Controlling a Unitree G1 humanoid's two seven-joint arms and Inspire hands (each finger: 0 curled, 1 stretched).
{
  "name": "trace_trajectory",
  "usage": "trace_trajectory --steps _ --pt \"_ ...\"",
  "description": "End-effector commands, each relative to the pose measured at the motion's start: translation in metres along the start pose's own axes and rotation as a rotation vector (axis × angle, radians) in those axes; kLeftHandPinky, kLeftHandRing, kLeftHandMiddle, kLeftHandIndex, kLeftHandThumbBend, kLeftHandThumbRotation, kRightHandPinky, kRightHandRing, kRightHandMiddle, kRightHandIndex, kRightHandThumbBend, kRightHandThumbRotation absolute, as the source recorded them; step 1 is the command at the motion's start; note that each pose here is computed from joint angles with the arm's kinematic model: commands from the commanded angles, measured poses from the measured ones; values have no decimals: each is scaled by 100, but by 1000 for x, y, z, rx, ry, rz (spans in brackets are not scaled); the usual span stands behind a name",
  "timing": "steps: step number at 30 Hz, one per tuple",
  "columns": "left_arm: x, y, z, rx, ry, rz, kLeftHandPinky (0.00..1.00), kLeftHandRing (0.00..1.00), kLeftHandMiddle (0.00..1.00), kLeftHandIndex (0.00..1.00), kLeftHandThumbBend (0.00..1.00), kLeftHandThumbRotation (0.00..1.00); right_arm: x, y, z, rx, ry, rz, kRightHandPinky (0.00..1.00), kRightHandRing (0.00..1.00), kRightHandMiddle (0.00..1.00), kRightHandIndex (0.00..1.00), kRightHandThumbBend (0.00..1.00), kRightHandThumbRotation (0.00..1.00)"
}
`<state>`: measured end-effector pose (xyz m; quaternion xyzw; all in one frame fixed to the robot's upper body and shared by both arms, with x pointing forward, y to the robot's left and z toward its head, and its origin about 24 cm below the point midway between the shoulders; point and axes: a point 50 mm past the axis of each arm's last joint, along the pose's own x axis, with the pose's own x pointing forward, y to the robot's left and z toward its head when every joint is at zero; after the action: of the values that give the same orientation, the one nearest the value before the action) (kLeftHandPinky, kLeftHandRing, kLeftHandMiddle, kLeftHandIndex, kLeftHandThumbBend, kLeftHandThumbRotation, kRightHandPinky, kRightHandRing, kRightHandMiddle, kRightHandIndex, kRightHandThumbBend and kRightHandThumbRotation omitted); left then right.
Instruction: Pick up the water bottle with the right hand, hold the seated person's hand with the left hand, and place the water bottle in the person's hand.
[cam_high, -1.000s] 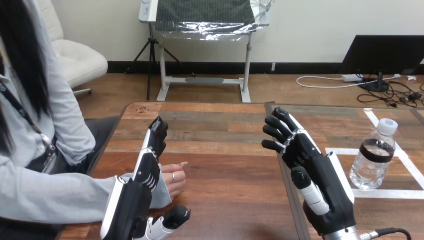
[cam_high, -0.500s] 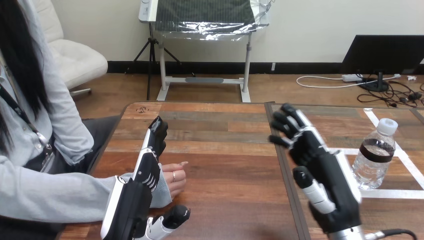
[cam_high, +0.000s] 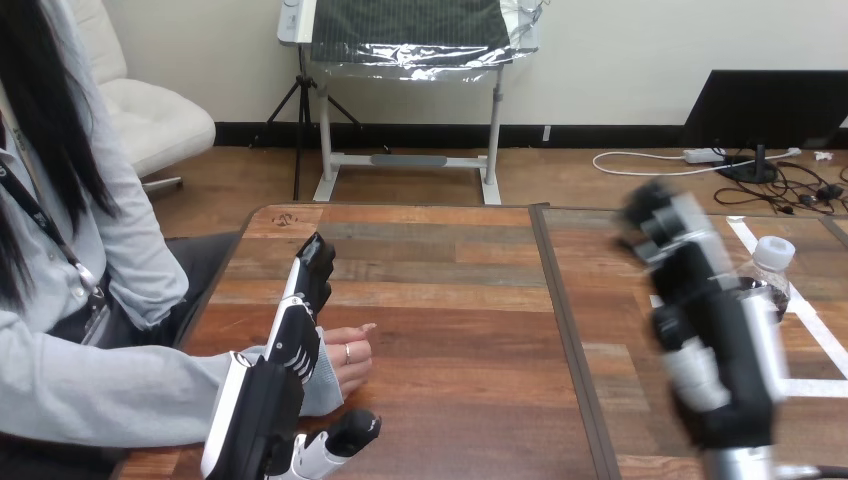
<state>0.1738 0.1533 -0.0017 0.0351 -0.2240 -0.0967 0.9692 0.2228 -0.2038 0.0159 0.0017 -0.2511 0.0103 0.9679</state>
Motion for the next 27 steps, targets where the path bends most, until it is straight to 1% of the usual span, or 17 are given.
trace_trajectory --steps 1,4,6,9,11,12,16,22,27 --pt "17 2 8 3 -83 12 100 100 100 100 100 76 37 -13 20 -30 -189 -58 88 91 91 92 92 71" --pt "17 2 8 4 -85 11 100 100 100 100 100 76 39 -17 21 -36 -211 -87 88 91 90 91 92 70" --pt "17 3 8 10 -87 12 100 100 100 100 100 76 40 -21 23 -56 -223 -111 88 91 90 91 92 70" --pt "17 3 8 11 -84 13 100 100 100 100 100 76 41 -25 23 -63 -233 -128 87 91 89 91 92 71" --pt "17 3 8 9 -80 13 100 100 100 100 100 77 43 -29 24 -63 -240 -144 86 91 89 91 94 70" --pt "17 3 8 9 -80 14 100 100 100 100 100 77 43 -31 24 -64 -242 -151 87 91 90 92 96 67" --pt "18 3 8 9 -84 12 100 100 100 100 100 77 44 -37 23 -76 -239 -183 86 92 90 93 99 64" --pt "18 4 8 12 -84 13 100 100 100 100 100 77 46 -46 23 -98 -243 -249 85 92 91 94 100 61" --pt "19 4 8 10 -88 10 100 100 100 100 100 77 47 -54 22 -121 -222 -290 86 93 92 95 100 60"
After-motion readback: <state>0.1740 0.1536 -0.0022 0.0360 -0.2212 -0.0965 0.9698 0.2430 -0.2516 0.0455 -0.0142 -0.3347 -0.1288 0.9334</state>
